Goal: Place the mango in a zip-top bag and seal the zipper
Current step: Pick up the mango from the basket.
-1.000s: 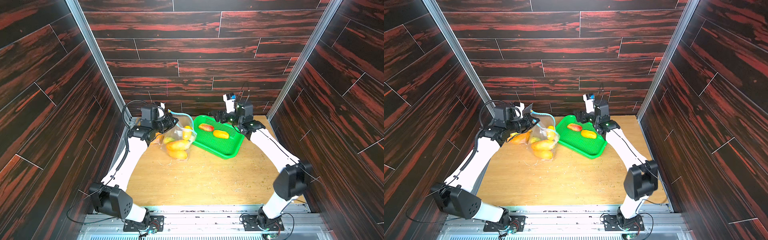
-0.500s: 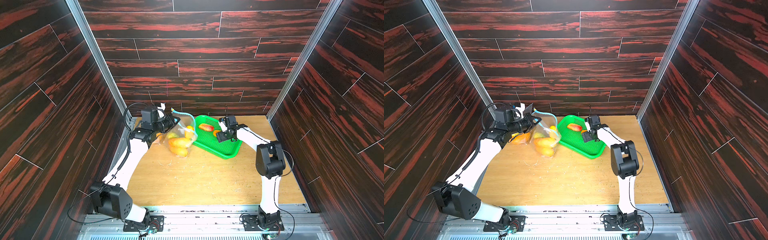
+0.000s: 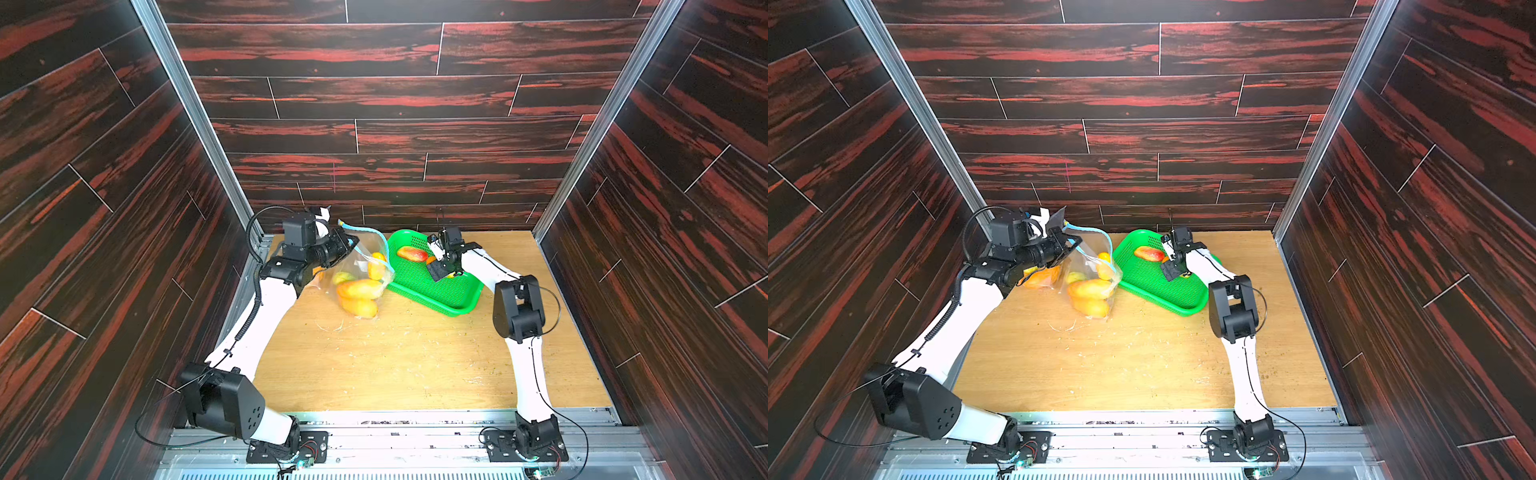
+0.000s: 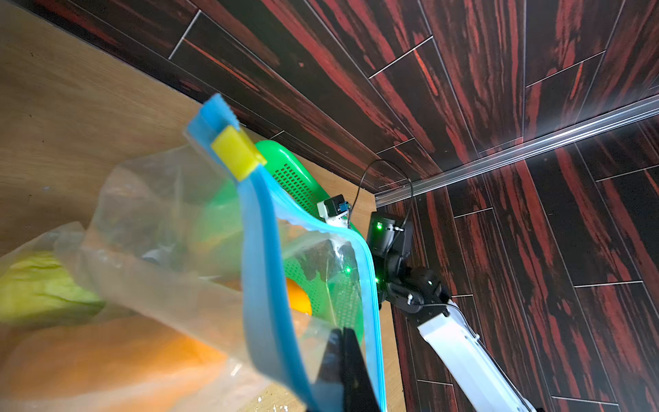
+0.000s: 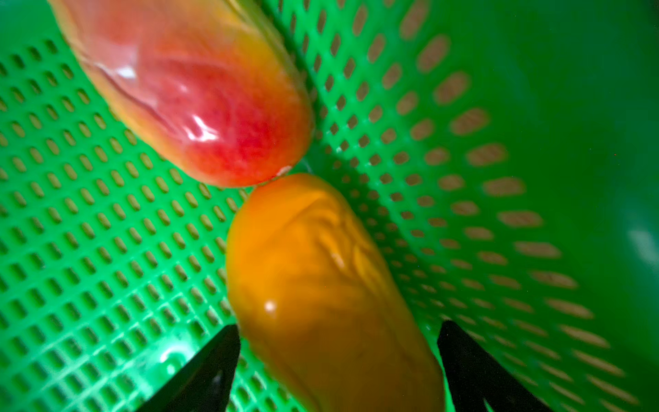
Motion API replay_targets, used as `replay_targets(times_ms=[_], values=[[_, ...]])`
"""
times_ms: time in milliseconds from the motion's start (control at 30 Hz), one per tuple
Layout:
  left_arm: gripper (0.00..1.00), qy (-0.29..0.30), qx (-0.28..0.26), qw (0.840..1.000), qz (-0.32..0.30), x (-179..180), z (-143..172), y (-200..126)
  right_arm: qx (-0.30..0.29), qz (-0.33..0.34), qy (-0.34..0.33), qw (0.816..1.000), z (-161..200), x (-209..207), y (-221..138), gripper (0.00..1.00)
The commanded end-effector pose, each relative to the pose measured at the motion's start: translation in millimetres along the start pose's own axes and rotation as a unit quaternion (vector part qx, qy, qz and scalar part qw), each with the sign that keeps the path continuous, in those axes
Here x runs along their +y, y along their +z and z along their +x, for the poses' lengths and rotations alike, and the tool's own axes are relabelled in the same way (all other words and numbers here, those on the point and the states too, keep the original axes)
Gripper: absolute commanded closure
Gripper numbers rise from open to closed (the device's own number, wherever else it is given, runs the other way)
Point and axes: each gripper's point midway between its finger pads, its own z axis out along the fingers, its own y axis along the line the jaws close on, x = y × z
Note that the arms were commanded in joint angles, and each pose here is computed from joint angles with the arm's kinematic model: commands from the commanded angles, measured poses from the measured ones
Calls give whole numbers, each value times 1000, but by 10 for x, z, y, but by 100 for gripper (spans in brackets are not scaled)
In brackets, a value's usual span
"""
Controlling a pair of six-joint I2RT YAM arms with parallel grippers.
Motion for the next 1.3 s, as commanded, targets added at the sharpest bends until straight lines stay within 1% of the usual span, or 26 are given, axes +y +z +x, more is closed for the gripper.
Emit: replay_targets(times_ms=[0, 100, 133, 200, 233, 267, 333, 367, 433, 500, 533, 567, 600, 633, 667, 733, 800, 867, 967, 1100, 1133, 1167, 1267], values=[[98, 18, -13, 1000, 2, -43, -62, -45, 33, -20, -9, 999, 139, 77, 63, 11], [98, 20, -13, 1000, -2, -32, -66, -44, 27, -39, 3, 999, 91, 122, 5, 21], [98, 19, -14, 1000, -2, -26, -71, -41, 22, -41, 9, 999, 63, 120, -25, 28], [98, 19, -13, 1000, -3, -23, -68, -38, 7, -48, 25, 999, -31, 119, -141, 49], [98, 19, -13, 1000, -3, -27, -70, -41, -2, -53, 32, 998, -76, 126, -201, 58], [98, 19, -14, 1000, -3, -29, -73, -41, -14, -60, 40, 997, -142, 133, -307, 63], [98, 18, -13, 1000, -4, -23, -70, -42, -49, -76, 58, 994, -295, 150, -566, 65], [98, 19, -14, 1000, -3, -32, -70, -47, -76, -90, 69, 991, -393, 171, -752, 66], [98, 20, -15, 1000, -5, -32, -79, -48, -136, -125, 90, 979, -579, 245, -1158, 69], [98, 20, -16, 1000, -9, -14, -83, -51, -219, -179, 106, 953, -791, 368, -1703, 70], [98, 21, -16, 1000, -11, -8, -80, -48, -268, -219, 107, 932, -875, 477, -2017, 69], [98, 19, -17, 1000, -12, 1, -82, -47, -325, -268, 98, 902, -949, 627, -2377, 67], [99, 16, -15, 1000, -12, 15, -72, -38, -373, -301, 85, 873, -1000, 748, -2685, 67], [98, 12, -16, 1000, -12, 28, -71, -22, -418, -331, 69, 843, -1034, 890, -2993, 66], [98, 8, -15, 1000, -10, 35, -65, -5, -456, -346, 52, 818, -1063, 1012, -3260, 67], [98, 3, -12, 1000, -4, 35, -55, 17, -506, -368, 25, 780, -1120, 1247, -3654, 67], [99, 1, -10, 1000, -4, 41, -44, 25, -540, -389, 2, 747, -1201, 1472, -3926, 67], [99, -1, -8, 1000, -7, 65, -27, 23, -561, -401, -14, 724, -1301, 1658, -4039, 67], [98, -1, -9, 1000, -8, 71, -12, 3, -565, -413, -20, 714, -1483, 1852, -4007, 67], [98, 0, -5, 1000, -11, 91, 16, -10, -554, -432, -6, 711, -1676, 1991, -3818, 66], [99, 1, -3, 1000, -8, 82, 25, -8, -550, -437, -2, 712, -1715, 2024, -3761, 64], [99, 3, -1, 1000, -2, 58, 29, -8, -540, -444, 4, 715, -1747, 2055, -3686, 59], [99, 2, 6, 1000, 5, 31, 45, 0, -517, -460, 14, 722, -1789, 2133, -3512, 58]])
